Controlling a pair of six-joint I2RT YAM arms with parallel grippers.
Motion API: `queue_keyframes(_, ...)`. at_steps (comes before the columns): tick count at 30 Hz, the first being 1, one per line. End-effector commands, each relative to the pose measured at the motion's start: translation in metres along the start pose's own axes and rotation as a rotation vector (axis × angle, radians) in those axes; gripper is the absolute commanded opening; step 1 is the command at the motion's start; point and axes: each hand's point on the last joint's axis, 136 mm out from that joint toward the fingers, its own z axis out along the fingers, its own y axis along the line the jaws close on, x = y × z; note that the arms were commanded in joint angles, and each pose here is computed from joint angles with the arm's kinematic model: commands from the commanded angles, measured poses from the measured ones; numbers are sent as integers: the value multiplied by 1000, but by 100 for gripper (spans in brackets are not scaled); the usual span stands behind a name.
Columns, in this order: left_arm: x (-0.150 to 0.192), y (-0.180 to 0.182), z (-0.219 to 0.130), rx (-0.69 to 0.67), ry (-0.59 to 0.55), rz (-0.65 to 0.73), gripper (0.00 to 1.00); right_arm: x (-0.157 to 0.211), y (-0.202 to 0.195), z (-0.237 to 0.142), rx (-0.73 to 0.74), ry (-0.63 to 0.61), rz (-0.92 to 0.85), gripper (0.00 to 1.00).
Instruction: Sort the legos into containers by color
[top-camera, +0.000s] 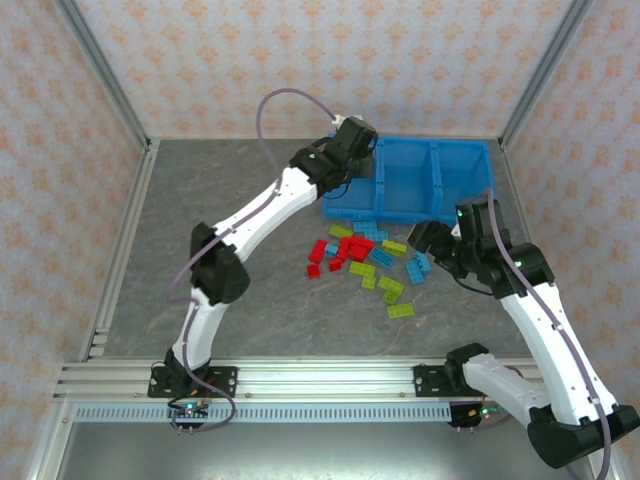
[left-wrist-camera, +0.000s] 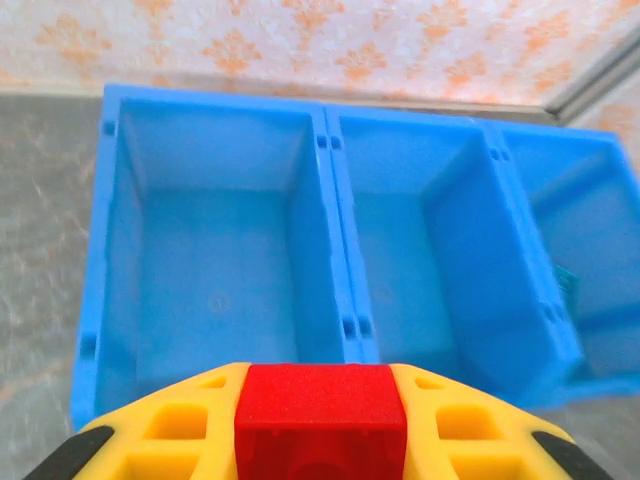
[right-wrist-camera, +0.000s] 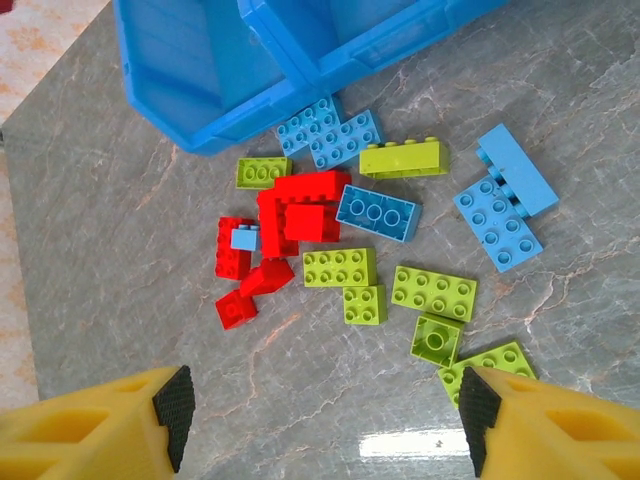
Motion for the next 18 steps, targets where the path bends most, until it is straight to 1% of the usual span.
queue_keyframes(1,7,29,44,-150,7,110,28,-3,-6,-4,14,-46,4,72)
queue_keyframes(3,3,32,59,-140,5,81,30,-3,-7,-6,18,-48,-2,73)
queue_keyframes(5,-3,29,65,-110,-10,64,34,-4,-9,-8,30,-54,-10,73)
queue_keyframes(7,-7,23,67,-81,-22,71,40,-3,-13,-7,50,-58,-12,73)
queue_keyframes(9,-12,20,61,-62,-29,77,47,-2,-17,-4,62,-57,-10,73)
queue_keyframes(10,-14,19,57,-57,-28,80,48,-2,-18,-3,67,-57,-7,73)
queue_keyframes(13,-20,15,37,-30,-16,82,51,-2,-21,5,73,-55,7,73)
queue_keyframes(16,-26,8,2,-1,-12,101,52,-4,-23,17,92,-55,13,73)
queue_keyframes(18,-26,5,-32,21,-13,124,53,-6,-27,27,128,-43,3,73)
